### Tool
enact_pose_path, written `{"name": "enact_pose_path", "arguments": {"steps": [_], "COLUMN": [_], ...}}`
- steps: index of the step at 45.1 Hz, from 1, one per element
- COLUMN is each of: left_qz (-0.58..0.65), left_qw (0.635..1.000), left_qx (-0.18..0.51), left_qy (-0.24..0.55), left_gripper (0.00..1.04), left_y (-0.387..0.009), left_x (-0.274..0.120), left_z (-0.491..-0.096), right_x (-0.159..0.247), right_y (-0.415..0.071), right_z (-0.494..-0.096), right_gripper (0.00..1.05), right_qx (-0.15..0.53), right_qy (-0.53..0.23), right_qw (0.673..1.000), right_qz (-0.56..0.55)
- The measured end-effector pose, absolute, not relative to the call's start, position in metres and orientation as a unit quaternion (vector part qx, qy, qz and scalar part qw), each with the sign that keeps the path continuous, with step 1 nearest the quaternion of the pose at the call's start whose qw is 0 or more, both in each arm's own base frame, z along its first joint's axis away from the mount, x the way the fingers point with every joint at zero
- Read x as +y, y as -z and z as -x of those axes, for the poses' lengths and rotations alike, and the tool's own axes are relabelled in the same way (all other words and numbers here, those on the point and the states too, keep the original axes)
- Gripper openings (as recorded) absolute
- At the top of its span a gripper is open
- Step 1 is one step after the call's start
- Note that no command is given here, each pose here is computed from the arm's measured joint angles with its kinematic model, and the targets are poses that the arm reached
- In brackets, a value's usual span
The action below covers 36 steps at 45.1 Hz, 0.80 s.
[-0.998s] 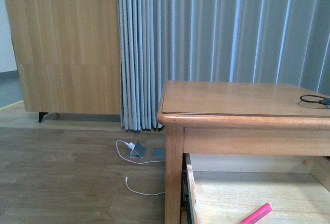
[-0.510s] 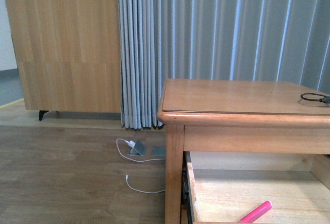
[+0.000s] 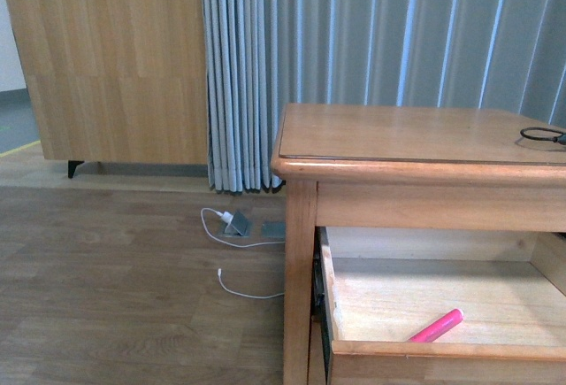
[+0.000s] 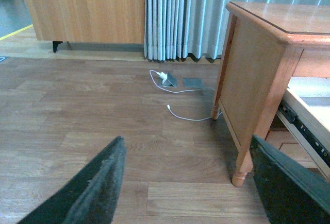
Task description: Place pink marker in drawer with both arms
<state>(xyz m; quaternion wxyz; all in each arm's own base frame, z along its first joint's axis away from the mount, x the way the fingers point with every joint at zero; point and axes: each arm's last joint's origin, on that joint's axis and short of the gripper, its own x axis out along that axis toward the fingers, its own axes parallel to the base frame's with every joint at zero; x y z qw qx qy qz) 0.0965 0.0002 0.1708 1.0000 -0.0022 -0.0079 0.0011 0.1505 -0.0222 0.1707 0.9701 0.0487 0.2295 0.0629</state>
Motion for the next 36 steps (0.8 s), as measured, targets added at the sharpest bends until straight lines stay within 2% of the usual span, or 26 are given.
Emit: {"name": "enact_pose_path", "arguments": {"steps": [8, 23, 36], "left_qz": [0.002, 0.002, 0.002], "left_qw": [1.0, 1.0, 1.0], "left_qx": [-0.008, -0.008, -0.008], "left_qy": [-0.001, -0.001, -0.001], "left_gripper": [1.0, 0.99, 0.99], "left_y": [-0.171, -0.171, -0.171], "left_x": [0.0, 0.0, 0.0], "left_z": [-0.096, -0.096, -0.096], "right_x": [-0.026, -0.015, -0.004], "right_y": [-0.152, -0.118, -0.105], "right_z": [-0.181, -0.24, -0.272], "right_gripper": [0.96, 0.96, 0.96], "right_qx": [0.284, 0.331, 0.302], "right_qy": [-0.057, -0.041, -0.036], "right_qw": [0.955, 0.941, 0.951], "right_qz": [-0.057, -0.051, -0.046]}}
